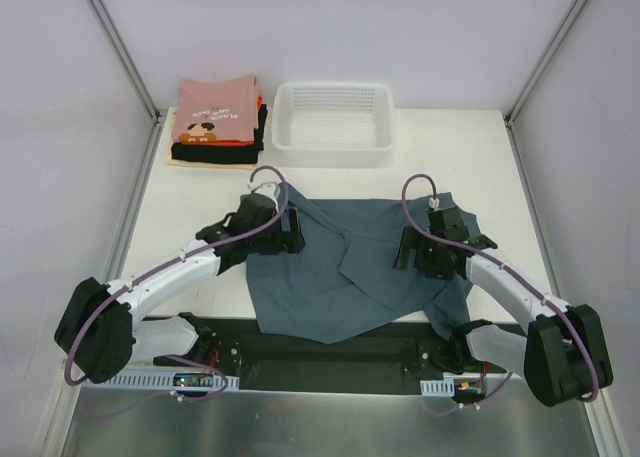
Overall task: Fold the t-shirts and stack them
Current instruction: Flatten the tshirt out
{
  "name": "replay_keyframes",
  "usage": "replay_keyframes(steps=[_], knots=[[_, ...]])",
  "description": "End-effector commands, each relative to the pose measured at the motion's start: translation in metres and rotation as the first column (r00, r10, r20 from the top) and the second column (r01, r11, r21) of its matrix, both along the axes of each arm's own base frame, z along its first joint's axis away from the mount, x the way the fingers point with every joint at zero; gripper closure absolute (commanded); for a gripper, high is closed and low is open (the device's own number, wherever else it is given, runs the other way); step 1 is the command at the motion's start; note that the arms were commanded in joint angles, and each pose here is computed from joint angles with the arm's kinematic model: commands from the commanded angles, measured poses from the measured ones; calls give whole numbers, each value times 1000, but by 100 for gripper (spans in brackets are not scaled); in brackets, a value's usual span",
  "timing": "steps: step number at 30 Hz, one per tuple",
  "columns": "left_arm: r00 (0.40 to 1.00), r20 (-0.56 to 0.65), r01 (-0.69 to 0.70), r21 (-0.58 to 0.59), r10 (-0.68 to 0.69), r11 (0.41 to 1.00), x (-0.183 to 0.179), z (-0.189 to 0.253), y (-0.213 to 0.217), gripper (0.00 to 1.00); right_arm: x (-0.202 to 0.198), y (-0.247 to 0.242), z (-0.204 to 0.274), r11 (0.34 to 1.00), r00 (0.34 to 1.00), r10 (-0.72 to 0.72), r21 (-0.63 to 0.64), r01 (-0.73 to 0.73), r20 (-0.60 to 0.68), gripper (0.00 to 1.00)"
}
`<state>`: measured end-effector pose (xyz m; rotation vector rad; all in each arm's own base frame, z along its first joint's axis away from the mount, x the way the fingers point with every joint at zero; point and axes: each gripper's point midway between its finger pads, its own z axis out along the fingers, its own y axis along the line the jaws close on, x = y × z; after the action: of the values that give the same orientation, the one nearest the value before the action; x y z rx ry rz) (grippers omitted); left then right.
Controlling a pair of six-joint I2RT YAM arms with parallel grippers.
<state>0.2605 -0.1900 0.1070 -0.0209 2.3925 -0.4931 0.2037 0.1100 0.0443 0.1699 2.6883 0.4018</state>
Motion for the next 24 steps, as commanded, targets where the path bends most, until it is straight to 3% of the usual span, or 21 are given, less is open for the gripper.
replay_keyframes(steps=[1, 10, 18, 24], knots=[[989, -145, -3, -42, -3, 999, -35, -31, -14, 1, -7, -13, -26, 991, 988, -116, -86, 107, -100, 3], [951, -299, -59, 74, 79, 995, -36, -85, -10, 1, 25, -2, -34, 986, 981, -144, -101, 131, -134, 3], [914, -316, -189, 222, 254, 957, 9, -109, 20, 1, 52, -3, -31, 979, 980, -154, -155, 134, -126, 3], [898, -285, -267, 252, 336, 930, 56, -105, 40, 1, 55, -18, -26, 973, 982, -140, -202, 112, -129, 3]])
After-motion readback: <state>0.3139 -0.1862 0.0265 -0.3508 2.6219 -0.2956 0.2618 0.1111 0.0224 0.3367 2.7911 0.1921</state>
